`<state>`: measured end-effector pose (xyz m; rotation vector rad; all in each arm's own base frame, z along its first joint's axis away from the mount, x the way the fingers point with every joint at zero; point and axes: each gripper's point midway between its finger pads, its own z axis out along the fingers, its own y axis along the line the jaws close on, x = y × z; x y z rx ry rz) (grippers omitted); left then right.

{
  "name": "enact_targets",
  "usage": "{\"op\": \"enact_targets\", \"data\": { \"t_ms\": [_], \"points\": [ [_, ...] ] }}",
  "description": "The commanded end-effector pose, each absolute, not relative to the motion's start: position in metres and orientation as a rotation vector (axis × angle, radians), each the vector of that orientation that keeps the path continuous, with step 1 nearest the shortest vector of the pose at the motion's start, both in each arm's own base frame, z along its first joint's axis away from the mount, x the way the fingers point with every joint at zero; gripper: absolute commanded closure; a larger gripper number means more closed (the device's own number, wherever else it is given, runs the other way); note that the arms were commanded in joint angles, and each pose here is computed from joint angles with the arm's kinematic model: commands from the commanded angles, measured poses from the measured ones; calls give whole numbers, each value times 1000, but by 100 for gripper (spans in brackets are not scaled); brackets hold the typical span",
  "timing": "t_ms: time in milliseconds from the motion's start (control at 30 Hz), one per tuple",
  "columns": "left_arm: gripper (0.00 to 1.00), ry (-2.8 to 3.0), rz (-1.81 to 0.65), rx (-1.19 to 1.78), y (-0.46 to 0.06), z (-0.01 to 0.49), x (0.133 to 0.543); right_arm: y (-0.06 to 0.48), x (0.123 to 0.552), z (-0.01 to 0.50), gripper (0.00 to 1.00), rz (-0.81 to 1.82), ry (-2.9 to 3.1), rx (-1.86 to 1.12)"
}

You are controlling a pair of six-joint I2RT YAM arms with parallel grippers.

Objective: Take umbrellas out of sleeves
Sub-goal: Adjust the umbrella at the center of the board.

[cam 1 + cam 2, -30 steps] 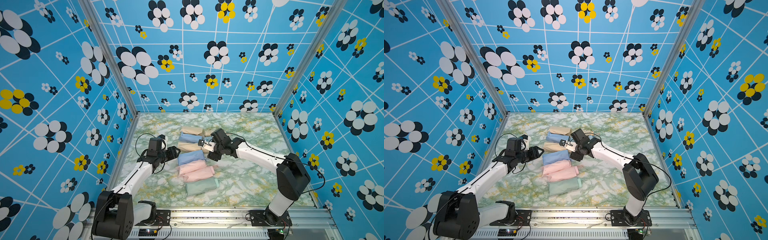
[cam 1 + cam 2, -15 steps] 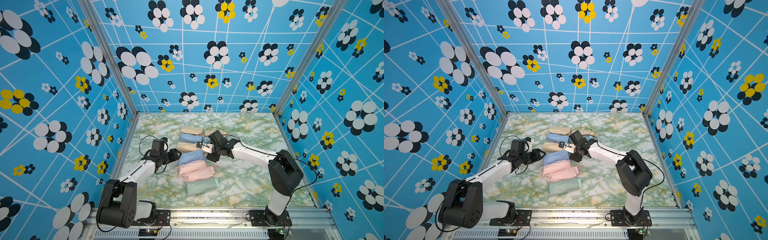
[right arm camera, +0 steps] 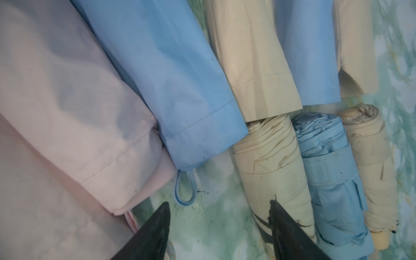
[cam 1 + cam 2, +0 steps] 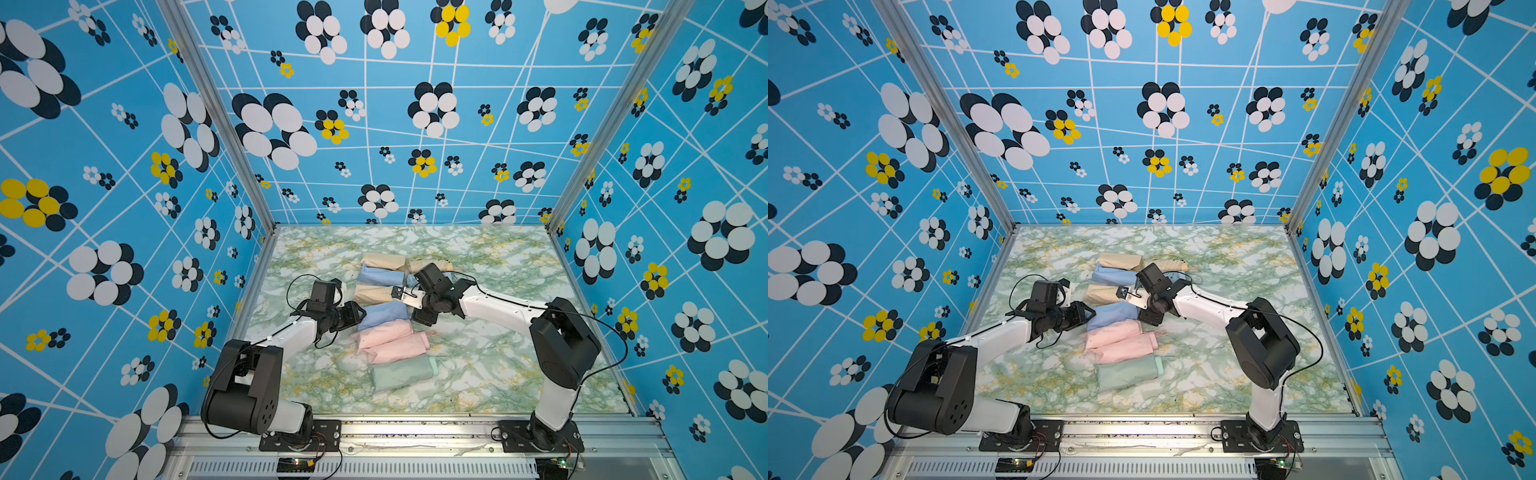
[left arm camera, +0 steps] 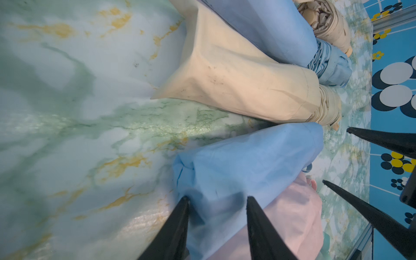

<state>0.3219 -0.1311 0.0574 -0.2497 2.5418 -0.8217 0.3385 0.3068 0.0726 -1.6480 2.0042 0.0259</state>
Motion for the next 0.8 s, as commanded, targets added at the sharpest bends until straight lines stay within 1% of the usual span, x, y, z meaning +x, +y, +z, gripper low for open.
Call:
{"op": "enact_targets", "data": {
  "t_ms": [0,167,400,700,733,767],
  "points": [
    [56,2543,-816,-213,-134,54,322,323,336,72,27,77,1987,-1639],
    [56,2543,-821,-207,-136,54,323,329,335,67,24,80,1998,-1628],
    [56,2538,-824,-194,-139,55,324,328,327,57,23,64,2006,-1655],
    [56,2547,-824,-193,-138,51,322,328,302,44,21,26,2008,-1714],
    [60,2546,-825,-191,-139,51,322,328,299,42,21,23,2013,-1719],
    [60,2547,-827,-188,-139,51,322,327,295,41,21,18,2014,-1725]
  ]
}}
